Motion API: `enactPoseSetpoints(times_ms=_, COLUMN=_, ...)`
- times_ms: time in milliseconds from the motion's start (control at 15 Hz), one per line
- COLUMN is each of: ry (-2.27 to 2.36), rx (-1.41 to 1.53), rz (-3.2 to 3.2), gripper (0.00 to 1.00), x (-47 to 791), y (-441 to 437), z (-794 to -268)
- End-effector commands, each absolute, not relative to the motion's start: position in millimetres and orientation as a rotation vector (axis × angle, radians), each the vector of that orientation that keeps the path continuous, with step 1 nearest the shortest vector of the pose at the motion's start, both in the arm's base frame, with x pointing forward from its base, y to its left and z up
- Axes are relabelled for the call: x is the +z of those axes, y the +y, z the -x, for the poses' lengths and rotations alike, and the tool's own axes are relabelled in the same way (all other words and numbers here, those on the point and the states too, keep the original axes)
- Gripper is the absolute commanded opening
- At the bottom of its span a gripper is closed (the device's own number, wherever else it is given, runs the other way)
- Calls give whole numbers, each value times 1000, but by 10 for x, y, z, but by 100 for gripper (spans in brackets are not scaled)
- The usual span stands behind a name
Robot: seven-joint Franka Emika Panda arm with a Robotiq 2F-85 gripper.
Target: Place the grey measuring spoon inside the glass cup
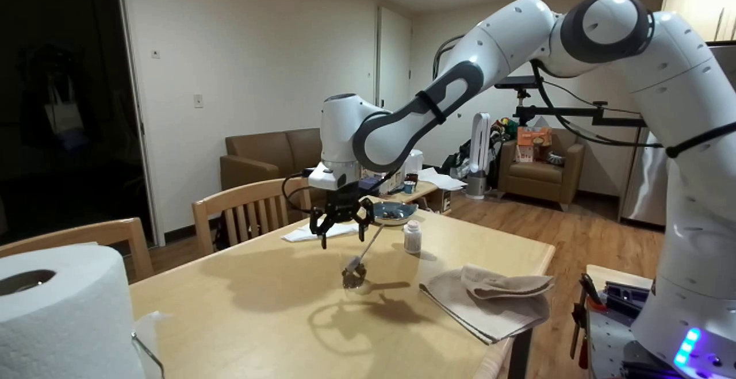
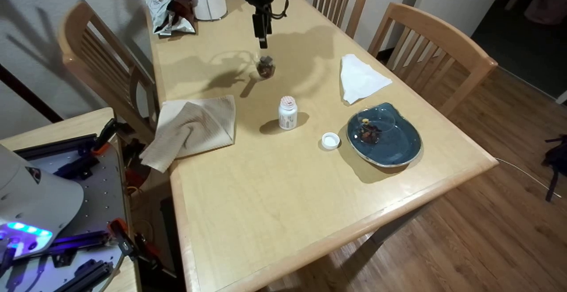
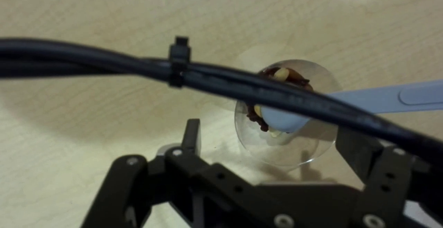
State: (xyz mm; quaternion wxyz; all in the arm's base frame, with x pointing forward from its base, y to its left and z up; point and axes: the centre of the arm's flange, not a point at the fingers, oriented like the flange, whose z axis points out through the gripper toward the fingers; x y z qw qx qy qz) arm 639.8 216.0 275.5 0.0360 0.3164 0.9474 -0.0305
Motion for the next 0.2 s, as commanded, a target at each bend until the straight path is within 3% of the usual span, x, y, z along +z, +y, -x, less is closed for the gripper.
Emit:
enactPoseSetpoints(times_ms=0, ry=2911, rx=-94, rz=-969, gripper=100, x=2756, y=2174, z=-6393)
enactPoseSetpoints(times_ms=133, ry=2912, rx=-94, rz=-967, gripper=100, x=2755, y=2184, z=-6390)
